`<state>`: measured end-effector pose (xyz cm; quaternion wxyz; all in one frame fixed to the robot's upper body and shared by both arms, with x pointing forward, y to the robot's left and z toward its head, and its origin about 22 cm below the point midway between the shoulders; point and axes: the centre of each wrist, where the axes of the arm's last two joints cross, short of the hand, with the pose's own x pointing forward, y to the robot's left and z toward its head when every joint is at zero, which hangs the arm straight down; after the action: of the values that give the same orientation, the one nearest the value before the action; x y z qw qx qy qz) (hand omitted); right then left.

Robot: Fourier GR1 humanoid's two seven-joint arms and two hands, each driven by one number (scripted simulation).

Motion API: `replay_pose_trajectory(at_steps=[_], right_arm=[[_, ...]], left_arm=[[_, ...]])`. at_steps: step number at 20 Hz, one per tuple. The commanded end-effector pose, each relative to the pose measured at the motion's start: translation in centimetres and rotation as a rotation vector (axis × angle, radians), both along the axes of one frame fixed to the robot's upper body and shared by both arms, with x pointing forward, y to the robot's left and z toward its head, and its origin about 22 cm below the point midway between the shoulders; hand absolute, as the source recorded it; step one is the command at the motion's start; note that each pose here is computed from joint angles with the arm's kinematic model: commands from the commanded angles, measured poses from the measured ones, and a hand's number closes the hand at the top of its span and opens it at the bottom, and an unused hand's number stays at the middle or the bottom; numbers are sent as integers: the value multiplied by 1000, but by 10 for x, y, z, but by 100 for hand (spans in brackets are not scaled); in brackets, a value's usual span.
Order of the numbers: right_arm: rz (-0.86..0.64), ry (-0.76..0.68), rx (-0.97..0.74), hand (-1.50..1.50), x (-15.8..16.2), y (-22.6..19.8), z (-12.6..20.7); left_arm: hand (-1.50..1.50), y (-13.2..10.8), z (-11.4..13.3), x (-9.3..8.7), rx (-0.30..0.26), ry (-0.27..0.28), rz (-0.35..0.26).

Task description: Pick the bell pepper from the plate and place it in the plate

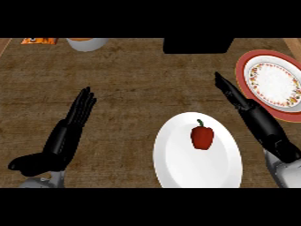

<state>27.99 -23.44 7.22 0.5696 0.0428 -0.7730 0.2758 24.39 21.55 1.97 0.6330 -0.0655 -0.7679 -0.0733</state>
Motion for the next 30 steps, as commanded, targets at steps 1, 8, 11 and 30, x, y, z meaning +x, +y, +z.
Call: replay_pose_trajectory(at_steps=[1, 8, 11, 30], right_arm=[[-30, 22, 58, 150, 8, -3, 12], [-244, -197, -496, 150, 15, -55, 61], [-378, -255, -575, 150, -2, -47, 21], [-225, -59, -563, -150, -24, -44, -16]], left_arm=[[0, -10, -16, 10, 16, 49, 48], [0, 54, -46, -15, 176, 369, 313], [0, 59, -48, -12, 167, 432, 384], [0, 35, -42, 2, 195, 449, 377]])
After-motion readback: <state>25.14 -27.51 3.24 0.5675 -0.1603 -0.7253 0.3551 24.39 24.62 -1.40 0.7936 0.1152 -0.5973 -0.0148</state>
